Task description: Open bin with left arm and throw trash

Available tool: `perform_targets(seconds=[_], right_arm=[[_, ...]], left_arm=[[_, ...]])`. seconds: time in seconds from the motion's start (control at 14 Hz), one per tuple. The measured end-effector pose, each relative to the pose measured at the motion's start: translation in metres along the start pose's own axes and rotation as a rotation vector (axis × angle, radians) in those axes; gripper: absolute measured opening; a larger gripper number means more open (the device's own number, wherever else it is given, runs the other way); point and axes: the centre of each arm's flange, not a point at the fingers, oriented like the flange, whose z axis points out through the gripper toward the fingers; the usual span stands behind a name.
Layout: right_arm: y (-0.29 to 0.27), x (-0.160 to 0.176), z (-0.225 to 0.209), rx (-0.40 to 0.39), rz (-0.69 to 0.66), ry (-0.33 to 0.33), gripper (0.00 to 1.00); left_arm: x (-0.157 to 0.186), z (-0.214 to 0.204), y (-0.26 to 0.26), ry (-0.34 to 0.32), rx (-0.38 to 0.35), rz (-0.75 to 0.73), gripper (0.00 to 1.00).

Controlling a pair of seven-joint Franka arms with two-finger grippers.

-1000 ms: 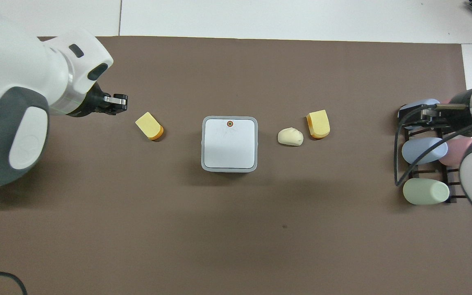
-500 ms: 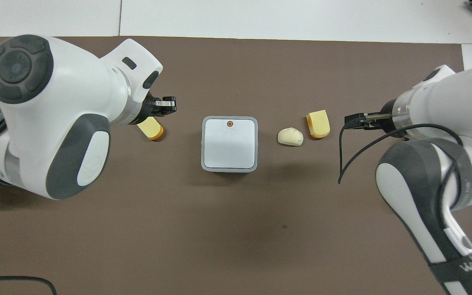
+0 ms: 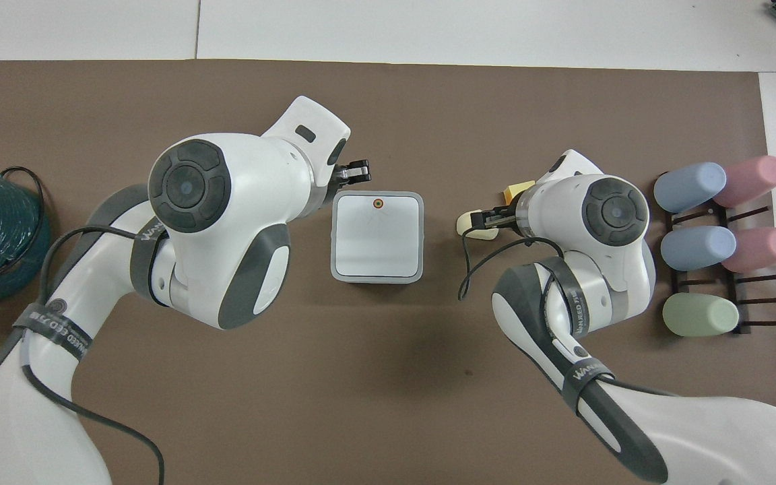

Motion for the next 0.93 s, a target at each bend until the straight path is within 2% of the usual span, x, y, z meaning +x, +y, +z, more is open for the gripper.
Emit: perform_targets(seconds=[0.29, 0.71, 0.93], right_arm=[[-0.003, -0.018, 0.03, 0.01, -0.04, 0.063, 1.0], [-0.015, -0.015, 0.026, 0.018, -0.058, 0.09, 1.0], [-0.027, -0.015, 0.032, 0.029, -0.077, 0.13, 1.0]], left_arm=[[-0.008, 0.035, 0.008, 0.004, -0.009, -0.002, 0.01], [-0.023, 0.052, 0.02, -0.016, -0.008, 0.011, 0.01], [-0.034, 0.059, 0.022, -0.038, 0.002, 0.018, 0.01]])
